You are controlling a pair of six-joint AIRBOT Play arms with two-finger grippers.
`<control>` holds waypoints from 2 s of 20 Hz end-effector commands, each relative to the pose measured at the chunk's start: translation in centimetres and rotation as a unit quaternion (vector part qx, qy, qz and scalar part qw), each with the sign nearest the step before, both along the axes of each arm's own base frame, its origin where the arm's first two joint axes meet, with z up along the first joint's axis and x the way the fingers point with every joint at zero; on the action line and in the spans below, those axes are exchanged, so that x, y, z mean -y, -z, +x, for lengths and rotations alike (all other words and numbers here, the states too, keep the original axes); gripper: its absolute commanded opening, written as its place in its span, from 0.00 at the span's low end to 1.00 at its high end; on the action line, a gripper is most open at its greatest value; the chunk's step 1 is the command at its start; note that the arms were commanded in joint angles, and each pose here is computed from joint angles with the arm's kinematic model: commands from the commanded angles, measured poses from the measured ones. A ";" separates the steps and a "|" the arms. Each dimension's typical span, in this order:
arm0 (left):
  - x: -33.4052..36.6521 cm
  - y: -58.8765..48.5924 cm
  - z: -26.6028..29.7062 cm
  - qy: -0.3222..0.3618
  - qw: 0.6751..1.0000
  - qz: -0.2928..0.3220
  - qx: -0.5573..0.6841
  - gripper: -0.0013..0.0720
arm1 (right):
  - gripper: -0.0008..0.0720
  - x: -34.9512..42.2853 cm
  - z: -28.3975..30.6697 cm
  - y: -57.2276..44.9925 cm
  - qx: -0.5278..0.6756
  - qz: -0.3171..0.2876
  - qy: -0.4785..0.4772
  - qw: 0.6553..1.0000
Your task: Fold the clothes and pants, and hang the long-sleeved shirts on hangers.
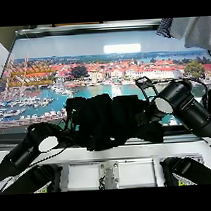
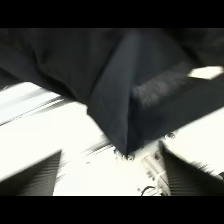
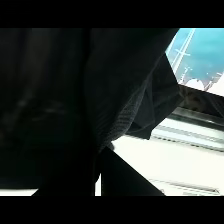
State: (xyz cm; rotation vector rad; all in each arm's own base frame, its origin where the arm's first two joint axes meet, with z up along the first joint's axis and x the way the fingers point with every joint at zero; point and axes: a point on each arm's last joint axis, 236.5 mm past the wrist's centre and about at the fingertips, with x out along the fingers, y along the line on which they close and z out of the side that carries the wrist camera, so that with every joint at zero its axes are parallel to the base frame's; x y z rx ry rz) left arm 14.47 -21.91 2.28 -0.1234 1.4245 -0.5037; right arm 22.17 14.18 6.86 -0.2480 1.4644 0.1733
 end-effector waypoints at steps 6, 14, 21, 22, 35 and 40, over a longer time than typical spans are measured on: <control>-3.4 -9.4 9.6 -0.081 0.986 -0.054 0.132 0.96 | 0.04 -0.2 -0.2 0.3 -0.003 0.002 0.000 1.000; -17.6 -8.9 22.2 -0.189 0.963 0.099 0.165 0.96 | 0.04 -0.2 -0.2 0.3 -0.003 0.002 0.000 1.000; -33.6 -6.5 30.1 -0.259 0.905 0.294 0.166 0.96 | 0.04 -0.2 -0.2 0.3 -0.003 0.002 0.000 1.000; -34.8 -5.4 31.1 -0.268 0.903 0.294 0.160 0.96 | 0.04 -0.2 -0.2 0.3 -0.003 0.002 0.000 1.000; -44.7 10.0 38.2 -0.261 0.900 0.338 0.087 0.96 | 0.04 -0.3 -0.1 0.4 -0.003 0.002 0.000 1.000; -46.9 13.0 38.0 -0.264 0.896 0.349 0.077 0.96 | 0.04 -0.2 -0.1 0.4 -0.003 0.002 0.000 1.000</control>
